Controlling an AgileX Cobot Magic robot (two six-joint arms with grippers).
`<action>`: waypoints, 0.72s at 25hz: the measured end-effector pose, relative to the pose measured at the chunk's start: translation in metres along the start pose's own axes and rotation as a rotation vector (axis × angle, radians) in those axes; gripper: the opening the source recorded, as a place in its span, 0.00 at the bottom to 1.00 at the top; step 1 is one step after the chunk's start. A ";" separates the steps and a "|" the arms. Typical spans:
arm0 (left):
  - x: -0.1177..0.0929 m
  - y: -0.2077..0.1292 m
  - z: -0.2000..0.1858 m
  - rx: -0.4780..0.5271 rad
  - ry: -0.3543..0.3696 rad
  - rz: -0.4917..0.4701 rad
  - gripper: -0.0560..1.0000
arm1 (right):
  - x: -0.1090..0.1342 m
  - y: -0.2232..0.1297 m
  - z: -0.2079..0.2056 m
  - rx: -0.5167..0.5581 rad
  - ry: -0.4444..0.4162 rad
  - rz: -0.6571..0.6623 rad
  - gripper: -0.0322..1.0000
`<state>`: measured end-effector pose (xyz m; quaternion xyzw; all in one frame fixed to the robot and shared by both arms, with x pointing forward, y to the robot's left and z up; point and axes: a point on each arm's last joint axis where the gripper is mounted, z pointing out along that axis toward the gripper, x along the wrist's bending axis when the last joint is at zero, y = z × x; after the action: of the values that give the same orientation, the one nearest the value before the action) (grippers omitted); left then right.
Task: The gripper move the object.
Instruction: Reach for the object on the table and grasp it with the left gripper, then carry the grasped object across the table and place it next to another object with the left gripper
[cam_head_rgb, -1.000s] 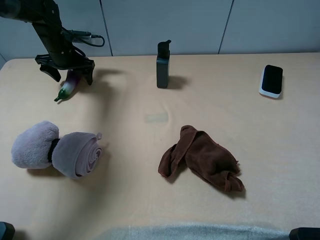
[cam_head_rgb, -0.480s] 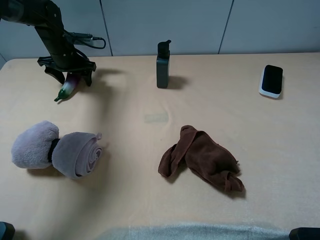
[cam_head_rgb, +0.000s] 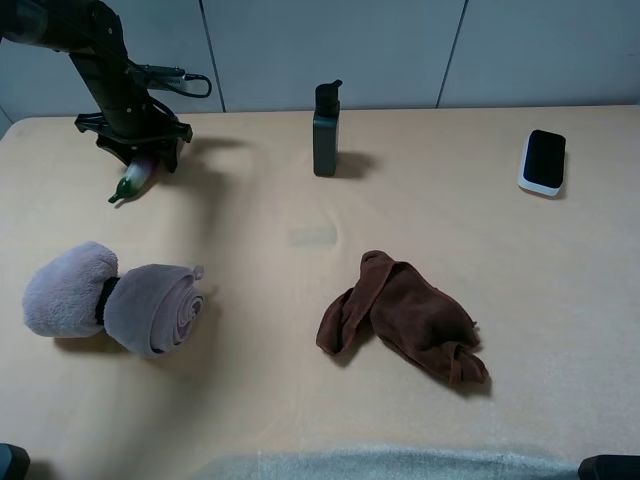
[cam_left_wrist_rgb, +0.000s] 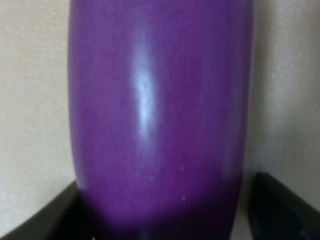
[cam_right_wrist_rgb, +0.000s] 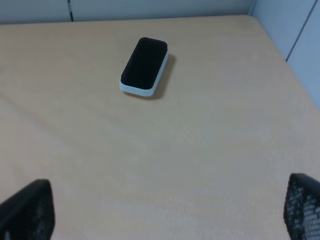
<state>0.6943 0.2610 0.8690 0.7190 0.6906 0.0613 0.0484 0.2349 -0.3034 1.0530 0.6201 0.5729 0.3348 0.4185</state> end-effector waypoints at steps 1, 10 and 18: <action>0.000 0.000 0.000 -0.001 0.000 0.000 0.60 | 0.000 0.000 0.000 0.000 0.000 0.000 0.70; 0.000 0.000 0.001 0.002 0.001 0.001 0.50 | 0.000 0.000 0.000 0.000 0.000 0.000 0.70; 0.000 0.000 0.001 0.002 0.001 0.001 0.50 | 0.000 0.000 0.000 0.000 0.000 0.000 0.70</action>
<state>0.6942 0.2610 0.8676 0.7192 0.6905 0.0607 0.0474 0.2349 -0.3034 1.0530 0.6201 0.5729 0.3348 0.4185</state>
